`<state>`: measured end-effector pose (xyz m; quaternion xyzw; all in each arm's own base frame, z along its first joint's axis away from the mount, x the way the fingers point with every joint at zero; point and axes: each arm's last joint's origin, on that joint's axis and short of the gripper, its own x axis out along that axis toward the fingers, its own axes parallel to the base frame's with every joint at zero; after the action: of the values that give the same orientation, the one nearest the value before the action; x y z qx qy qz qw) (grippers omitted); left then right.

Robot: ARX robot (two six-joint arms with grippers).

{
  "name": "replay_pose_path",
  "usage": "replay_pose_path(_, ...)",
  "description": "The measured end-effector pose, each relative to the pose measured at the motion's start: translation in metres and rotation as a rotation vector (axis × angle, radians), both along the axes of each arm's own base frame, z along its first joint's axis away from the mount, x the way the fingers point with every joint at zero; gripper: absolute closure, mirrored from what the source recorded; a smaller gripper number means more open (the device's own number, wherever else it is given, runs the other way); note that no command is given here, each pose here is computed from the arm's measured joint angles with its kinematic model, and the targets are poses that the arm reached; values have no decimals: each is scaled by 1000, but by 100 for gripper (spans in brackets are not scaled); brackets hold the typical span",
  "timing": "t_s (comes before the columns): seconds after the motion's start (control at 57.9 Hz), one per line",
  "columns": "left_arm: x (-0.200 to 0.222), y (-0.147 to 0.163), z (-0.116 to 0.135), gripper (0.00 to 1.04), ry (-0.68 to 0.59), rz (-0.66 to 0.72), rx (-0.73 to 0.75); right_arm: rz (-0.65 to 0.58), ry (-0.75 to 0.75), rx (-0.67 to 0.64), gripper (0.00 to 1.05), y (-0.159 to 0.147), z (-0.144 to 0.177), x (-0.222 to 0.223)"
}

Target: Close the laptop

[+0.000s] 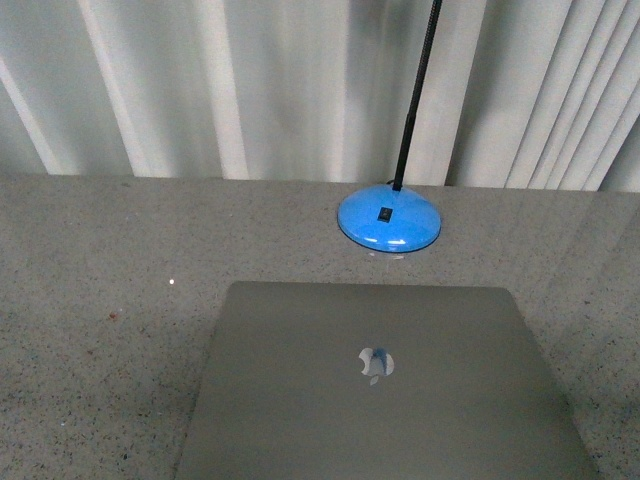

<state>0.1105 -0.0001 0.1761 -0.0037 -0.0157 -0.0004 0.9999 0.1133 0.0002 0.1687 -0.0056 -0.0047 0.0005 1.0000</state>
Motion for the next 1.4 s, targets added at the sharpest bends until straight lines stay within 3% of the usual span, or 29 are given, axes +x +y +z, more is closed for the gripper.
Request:
replay_pose_path(0.673,-14,0,-3,101,5,0,0,3,7,0,100,0,-3,-16)
replay_pose_path(1.226,-14,0,-3,7,5,0,0,3,7,0,6,0,-3,-16)
replay_pose_path(1.399,-14,0,-3,7,5,0,2,3,7,0,7,0,-3,-16)
